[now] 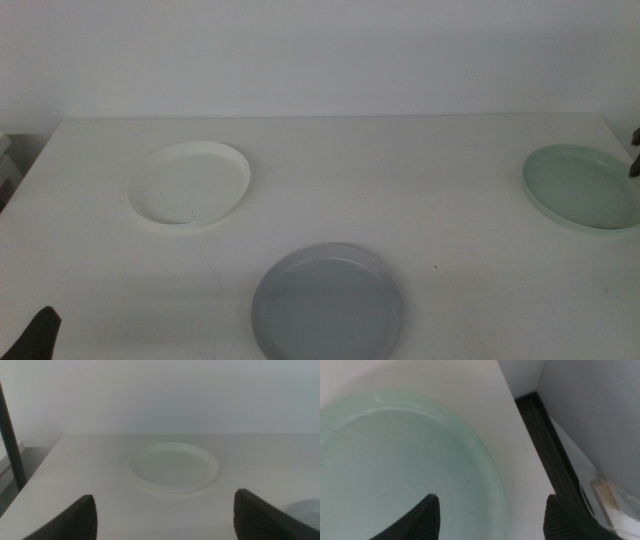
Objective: Stack the three bowls on top of each other.
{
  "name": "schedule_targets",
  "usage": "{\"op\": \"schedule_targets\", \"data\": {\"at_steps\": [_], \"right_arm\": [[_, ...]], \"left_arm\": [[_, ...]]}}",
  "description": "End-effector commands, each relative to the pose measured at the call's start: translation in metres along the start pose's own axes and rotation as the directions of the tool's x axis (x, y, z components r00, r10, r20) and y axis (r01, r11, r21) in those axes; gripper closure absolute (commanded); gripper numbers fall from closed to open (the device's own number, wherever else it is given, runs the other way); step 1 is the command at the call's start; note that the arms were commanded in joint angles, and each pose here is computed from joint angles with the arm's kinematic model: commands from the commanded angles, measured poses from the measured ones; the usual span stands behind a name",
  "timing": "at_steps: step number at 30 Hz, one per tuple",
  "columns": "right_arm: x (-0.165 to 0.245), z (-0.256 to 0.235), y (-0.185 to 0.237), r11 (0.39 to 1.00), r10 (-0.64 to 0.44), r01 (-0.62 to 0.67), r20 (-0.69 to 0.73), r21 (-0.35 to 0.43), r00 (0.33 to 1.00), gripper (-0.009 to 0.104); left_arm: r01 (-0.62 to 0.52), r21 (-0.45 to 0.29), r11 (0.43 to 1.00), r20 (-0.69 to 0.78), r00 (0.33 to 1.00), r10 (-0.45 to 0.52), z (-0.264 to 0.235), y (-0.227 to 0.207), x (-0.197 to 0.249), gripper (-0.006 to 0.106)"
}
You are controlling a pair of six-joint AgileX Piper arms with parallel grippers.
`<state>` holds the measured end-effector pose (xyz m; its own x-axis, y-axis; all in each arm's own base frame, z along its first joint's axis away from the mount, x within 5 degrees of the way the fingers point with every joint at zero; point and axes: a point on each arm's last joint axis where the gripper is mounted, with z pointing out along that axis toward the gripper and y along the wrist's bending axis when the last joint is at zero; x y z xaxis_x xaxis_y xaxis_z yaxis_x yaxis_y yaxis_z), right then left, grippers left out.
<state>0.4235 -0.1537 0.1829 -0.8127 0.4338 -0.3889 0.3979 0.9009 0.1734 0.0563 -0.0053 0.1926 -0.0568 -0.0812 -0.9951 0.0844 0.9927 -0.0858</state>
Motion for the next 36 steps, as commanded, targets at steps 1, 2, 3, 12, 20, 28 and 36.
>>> {"op": "schedule_targets", "data": {"at_steps": [1,2,3,12,20,28,36], "right_arm": [[-0.017,-0.021,0.001,1.000,-0.007,0.008,0.106,-0.007,0.994,0.043],[-0.016,-0.017,0.000,1.000,-0.007,0.008,0.100,-0.005,0.995,0.043],[-0.016,-0.013,0.000,1.000,-0.007,0.008,0.095,-0.004,0.995,0.043],[-0.014,0.005,-0.003,1.000,-0.002,0.002,0.088,0.001,0.996,0.077],[-0.006,-0.033,0.003,0.999,0.026,-0.022,0.165,-0.025,0.986,0.096],[0.040,-0.093,0.038,0.981,0.049,0.008,0.288,-0.194,0.956,0.096],[0.092,-0.127,0.123,0.908,-0.172,0.257,0.266,-0.332,0.949,0.096]], "left_arm": [[0.014,0.004,1.000,0.097,0.995,-0.014,-0.001,0.000,-0.010,-0.004],[0.014,0.004,1.000,0.097,0.995,-0.014,-0.001,0.000,-0.010,-0.004],[0.014,0.004,1.000,0.097,0.995,-0.014,-0.001,0.000,-0.010,-0.004],[0.014,0.004,1.000,0.097,0.995,-0.014,-0.001,0.000,-0.010,-0.004],[0.014,0.004,1.000,0.097,0.995,-0.014,-0.001,0.000,-0.010,-0.004],[0.014,0.004,1.000,0.097,0.995,-0.014,-0.001,0.000,-0.010,-0.004],[0.014,0.004,1.000,0.097,0.995,-0.014,-0.001,0.000,-0.010,-0.004]]}}
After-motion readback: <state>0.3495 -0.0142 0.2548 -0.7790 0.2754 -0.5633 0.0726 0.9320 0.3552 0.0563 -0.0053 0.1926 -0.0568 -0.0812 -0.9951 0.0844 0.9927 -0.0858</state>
